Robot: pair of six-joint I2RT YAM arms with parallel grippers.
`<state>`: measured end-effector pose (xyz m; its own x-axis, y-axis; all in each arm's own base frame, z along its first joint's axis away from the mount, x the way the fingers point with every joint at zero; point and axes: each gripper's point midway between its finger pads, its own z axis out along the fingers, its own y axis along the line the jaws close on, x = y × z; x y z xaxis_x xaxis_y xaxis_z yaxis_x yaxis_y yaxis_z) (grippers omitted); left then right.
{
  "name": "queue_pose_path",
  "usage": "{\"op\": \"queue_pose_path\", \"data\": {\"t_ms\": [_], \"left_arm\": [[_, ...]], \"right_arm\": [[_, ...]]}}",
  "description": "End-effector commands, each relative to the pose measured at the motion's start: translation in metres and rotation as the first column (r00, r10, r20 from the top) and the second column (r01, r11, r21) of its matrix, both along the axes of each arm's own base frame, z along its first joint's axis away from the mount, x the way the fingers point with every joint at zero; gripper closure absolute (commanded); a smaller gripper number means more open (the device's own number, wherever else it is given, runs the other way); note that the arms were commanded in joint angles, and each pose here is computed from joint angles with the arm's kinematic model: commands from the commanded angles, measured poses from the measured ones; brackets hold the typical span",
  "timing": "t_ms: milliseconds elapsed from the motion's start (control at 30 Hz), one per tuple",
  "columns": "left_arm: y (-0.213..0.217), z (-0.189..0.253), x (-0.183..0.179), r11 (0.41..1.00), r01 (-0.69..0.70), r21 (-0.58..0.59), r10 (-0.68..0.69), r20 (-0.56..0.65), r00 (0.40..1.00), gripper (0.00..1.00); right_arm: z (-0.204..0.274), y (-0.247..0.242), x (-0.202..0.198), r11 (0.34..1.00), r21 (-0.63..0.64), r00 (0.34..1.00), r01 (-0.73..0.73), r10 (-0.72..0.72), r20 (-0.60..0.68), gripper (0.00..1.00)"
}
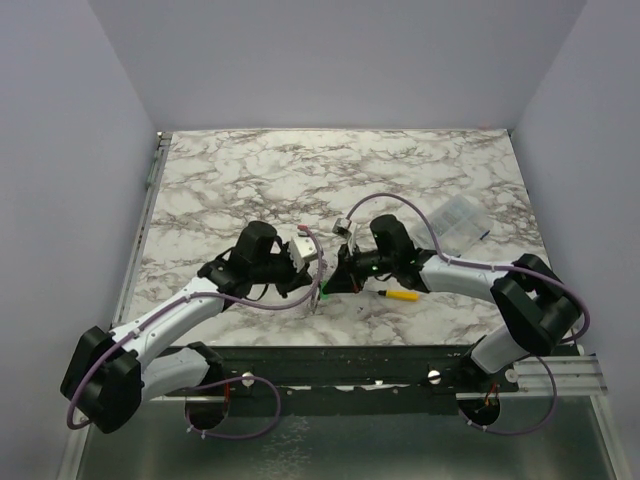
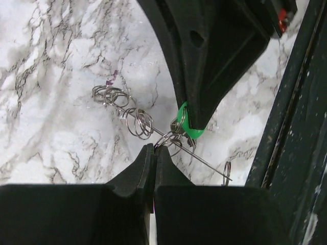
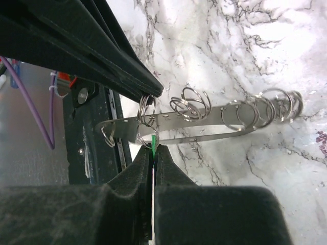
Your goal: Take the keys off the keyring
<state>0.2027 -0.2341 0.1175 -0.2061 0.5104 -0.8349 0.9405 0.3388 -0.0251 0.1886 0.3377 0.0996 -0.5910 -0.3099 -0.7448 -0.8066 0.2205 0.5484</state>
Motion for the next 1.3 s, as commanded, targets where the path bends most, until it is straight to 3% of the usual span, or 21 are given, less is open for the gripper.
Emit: {"op": "queue_pose_path", "data": {"t_ms": [0, 167, 233, 300, 433, 600, 733, 1000, 1267], "left_arm": [[0.010, 0.000, 0.024, 0.952, -0.298, -0.070, 0.287, -0.130, 0.949, 1.00], [0.006, 0.008, 0.020, 0.903, -0.397, -0.165, 0.354, -0.241, 0.904, 1.00], [0.005, 0.008, 0.009, 0.932, -0.321, -0.167, 0.283, -0.216, 0.934, 1.00], [0.010, 0.007, 0.001, 0.971, -0.200, -0.132, 0.187, -0.111, 0.976, 1.00], [0.020, 0.010, -0.002, 1.000, 0.016, -0.009, -0.014, 0.118, 0.993, 0.74], [0.018, 0.009, -0.009, 0.968, 0.228, 0.101, -0.243, 0.179, 0.953, 0.60], [0.009, 0.010, -0.013, 0.931, 0.344, 0.120, -0.359, 0.149, 0.921, 0.59], [-0.009, 0.028, -0.008, 0.891, 0.442, 0.101, -0.453, 0.161, 0.877, 0.61], [-0.022, 0.020, -0.029, 0.837, 0.527, 0.147, -0.542, 0.100, 0.834, 0.59]], "right_arm": [[-0.014, -0.003, -0.003, 0.999, -0.042, 0.999, 0.014, -0.016, -0.044, 0.99], [-0.012, 0.003, 0.004, 0.999, -0.036, 0.999, 0.018, -0.019, -0.032, 0.99], [-0.011, 0.003, 0.005, 0.999, -0.036, 1.000, 0.016, -0.017, -0.021, 0.99], [-0.009, 0.002, 0.004, 0.999, -0.034, 1.000, 0.016, -0.016, -0.013, 0.99], [-0.004, 0.001, 0.001, 1.000, -0.020, 1.000, 0.001, -0.001, -0.006, 0.99], [-0.001, 0.002, 0.000, 1.000, -0.009, 1.000, -0.013, 0.013, 0.003, 0.99], [0.001, 0.003, 0.000, 1.000, -0.003, 1.000, -0.018, 0.018, 0.011, 0.99], [0.002, 0.002, 0.000, 1.000, -0.002, 1.000, -0.020, 0.020, 0.017, 0.99], [0.015, 0.004, 0.001, 1.000, 0.023, 0.999, -0.014, 0.013, 0.038, 0.99]]}}
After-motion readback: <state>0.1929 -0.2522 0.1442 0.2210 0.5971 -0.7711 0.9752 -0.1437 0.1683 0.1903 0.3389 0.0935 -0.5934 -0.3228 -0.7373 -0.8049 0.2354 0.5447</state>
